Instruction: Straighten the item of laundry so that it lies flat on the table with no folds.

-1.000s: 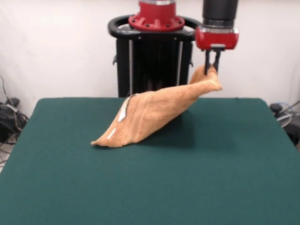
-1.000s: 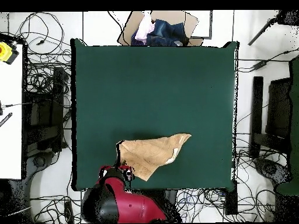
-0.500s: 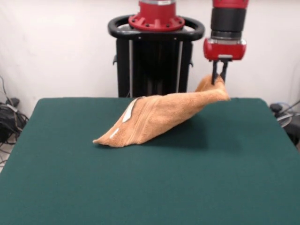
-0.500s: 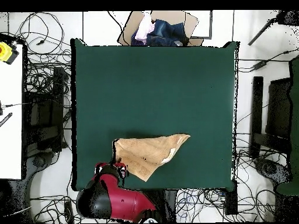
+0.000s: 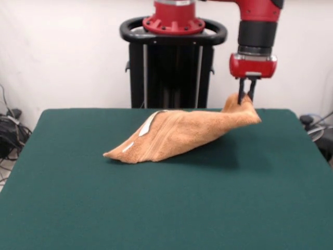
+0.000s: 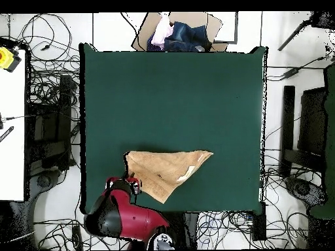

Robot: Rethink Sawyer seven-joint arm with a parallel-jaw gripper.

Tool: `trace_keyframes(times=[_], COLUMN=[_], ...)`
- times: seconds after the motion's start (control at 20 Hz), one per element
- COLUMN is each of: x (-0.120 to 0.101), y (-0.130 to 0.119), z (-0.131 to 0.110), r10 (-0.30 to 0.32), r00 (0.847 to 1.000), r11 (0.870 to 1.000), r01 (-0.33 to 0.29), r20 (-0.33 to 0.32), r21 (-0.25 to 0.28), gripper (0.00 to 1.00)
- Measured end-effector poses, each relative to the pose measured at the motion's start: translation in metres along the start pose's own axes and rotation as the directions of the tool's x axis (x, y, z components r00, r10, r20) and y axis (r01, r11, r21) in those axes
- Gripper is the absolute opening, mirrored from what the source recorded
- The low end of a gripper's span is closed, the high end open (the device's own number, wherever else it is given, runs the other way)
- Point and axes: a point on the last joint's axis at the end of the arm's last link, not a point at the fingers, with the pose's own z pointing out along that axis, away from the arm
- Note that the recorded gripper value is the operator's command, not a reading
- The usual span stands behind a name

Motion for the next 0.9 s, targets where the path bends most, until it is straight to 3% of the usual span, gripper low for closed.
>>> trace_keyframes(times=[0.9], x=[-0.006], y=[0.013], z=[0.025], r10=[0.033], r00=[0.999], r11=[0.999], r01=[-0.033], r20=[-0.004], r21=[0.018], gripper=[0.0])
